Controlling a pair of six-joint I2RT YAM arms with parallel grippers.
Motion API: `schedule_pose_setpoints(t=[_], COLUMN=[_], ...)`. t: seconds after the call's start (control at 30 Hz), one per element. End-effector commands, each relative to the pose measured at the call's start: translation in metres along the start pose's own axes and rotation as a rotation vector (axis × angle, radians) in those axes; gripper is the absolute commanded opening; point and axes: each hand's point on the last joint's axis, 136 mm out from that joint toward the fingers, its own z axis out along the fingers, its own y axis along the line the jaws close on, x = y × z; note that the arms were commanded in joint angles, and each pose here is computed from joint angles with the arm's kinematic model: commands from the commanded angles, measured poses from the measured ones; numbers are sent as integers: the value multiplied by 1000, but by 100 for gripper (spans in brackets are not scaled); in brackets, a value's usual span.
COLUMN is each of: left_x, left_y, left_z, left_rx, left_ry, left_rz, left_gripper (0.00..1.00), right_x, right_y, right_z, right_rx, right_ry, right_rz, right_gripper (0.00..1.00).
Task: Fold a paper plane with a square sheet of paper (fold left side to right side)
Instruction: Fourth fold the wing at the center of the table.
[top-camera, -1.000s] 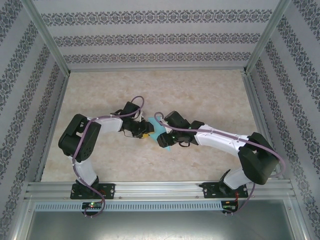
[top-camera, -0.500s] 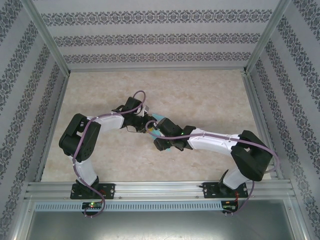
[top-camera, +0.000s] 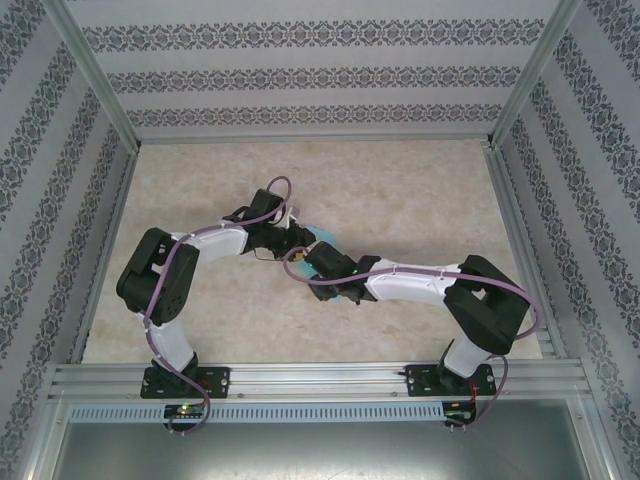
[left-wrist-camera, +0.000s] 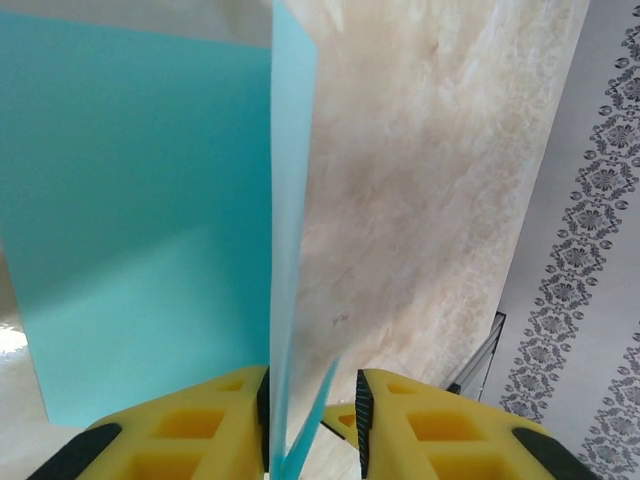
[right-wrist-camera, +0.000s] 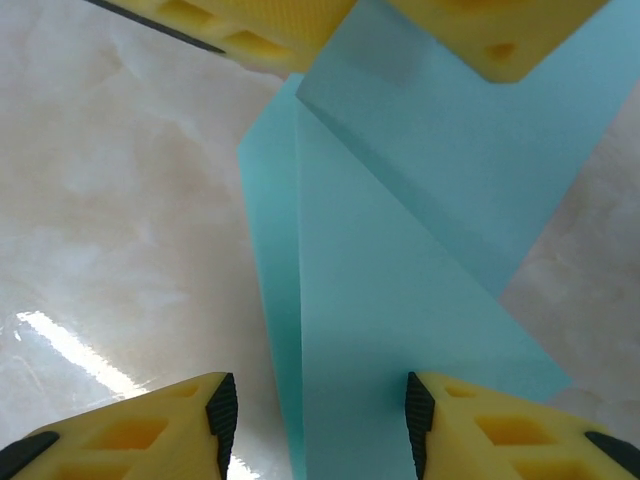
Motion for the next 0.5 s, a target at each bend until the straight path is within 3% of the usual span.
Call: schedule_pose_setpoints(t=[0.0, 0.47], left_x=[3, 3], left_y=[-20, -17], left_z=[-9, -15], left_rx=[26, -21], left_ry=[1, -9], left_rz=[12, 32], left_gripper=[29, 29], right_x=[3, 18], right_y=[-3, -8], right_z=[7, 14], right_rx=[43, 71], right_ry=[3, 24], right_rz=[-11, 7], right_gripper=[47, 24])
